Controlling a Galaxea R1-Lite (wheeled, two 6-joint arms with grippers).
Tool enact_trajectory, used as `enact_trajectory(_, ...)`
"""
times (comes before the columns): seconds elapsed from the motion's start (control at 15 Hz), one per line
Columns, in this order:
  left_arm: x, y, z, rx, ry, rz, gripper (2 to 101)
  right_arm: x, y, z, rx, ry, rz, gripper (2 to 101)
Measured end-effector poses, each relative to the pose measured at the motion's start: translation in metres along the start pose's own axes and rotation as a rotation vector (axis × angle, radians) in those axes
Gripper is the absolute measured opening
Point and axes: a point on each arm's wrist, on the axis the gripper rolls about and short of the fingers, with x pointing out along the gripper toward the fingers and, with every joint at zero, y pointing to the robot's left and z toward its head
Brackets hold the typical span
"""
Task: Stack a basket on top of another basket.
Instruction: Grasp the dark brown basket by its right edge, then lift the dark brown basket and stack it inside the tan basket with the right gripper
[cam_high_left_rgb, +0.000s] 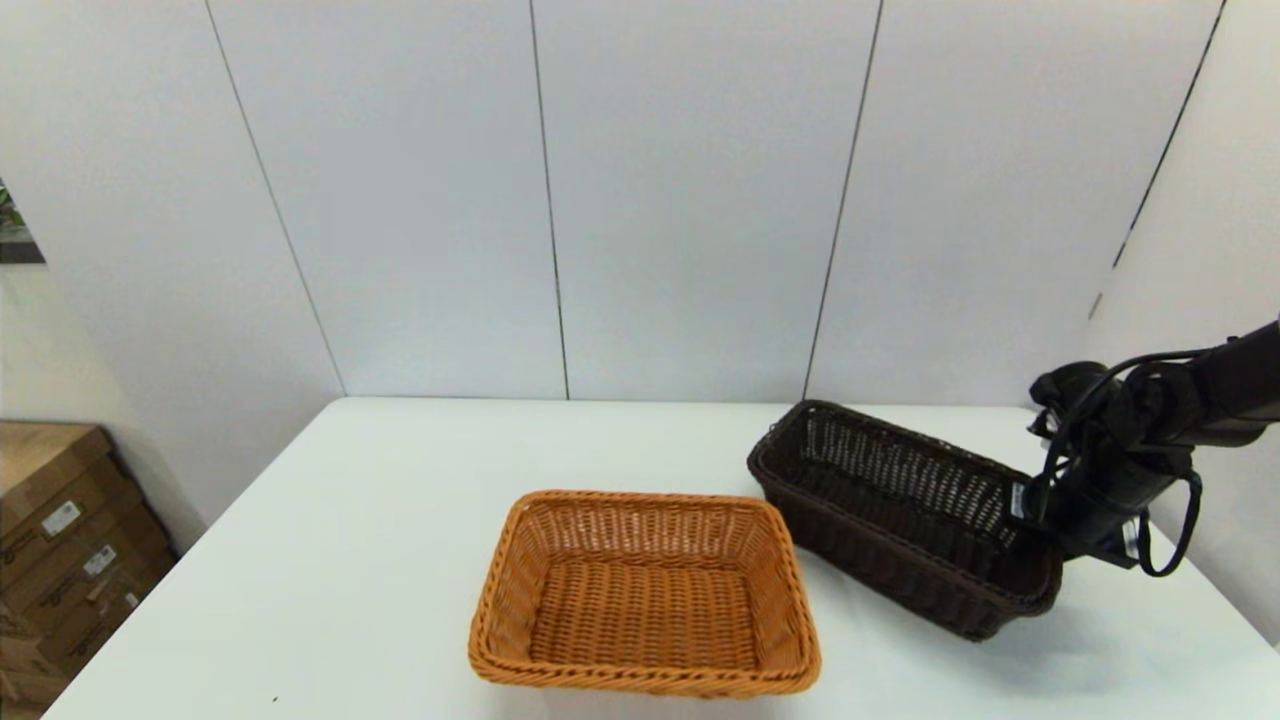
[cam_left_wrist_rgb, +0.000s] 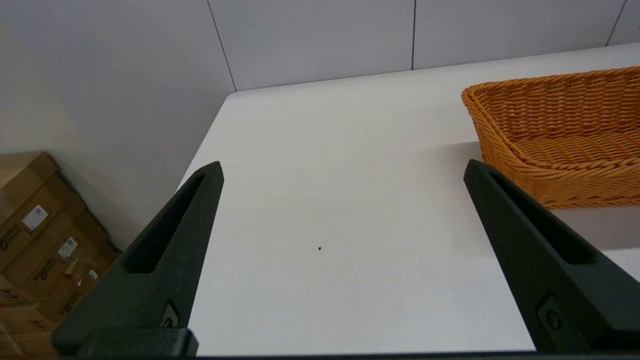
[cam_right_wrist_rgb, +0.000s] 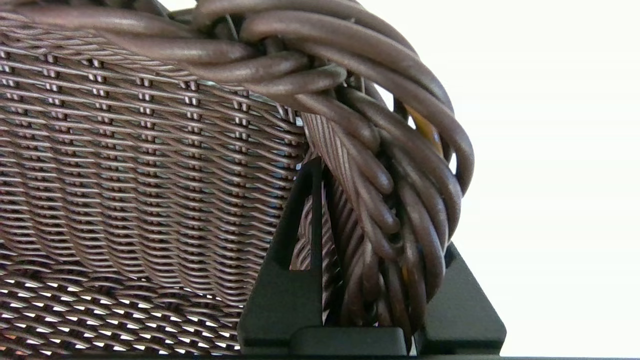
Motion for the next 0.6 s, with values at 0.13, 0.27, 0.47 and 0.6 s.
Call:
enact_trajectory(0.13, 0.0, 0.0, 0.0, 0.0, 0.0, 0.0, 97.8, -0.003, -0.001, 0.001, 0.013, -0.009, 0.002, 22.9)
enact_trajectory(0.27, 0.0, 0.0, 0.0, 0.0, 0.0, 0.0, 97.8, -0.012, -0.005, 0.005, 0.031, -0.036, 0.01, 22.9)
enact_trajectory(0.47, 0.0, 0.0, 0.0, 0.0, 0.0, 0.0, 97.8, -0.038, -0.01, 0.014, 0.054, -0.112, 0.039, 22.8)
enact_trajectory(0.6, 0.0, 0.0, 0.0, 0.0, 0.0, 0.0, 97.8, -0.066, -0.013, 0.019, 0.066, -0.163, 0.055, 22.6)
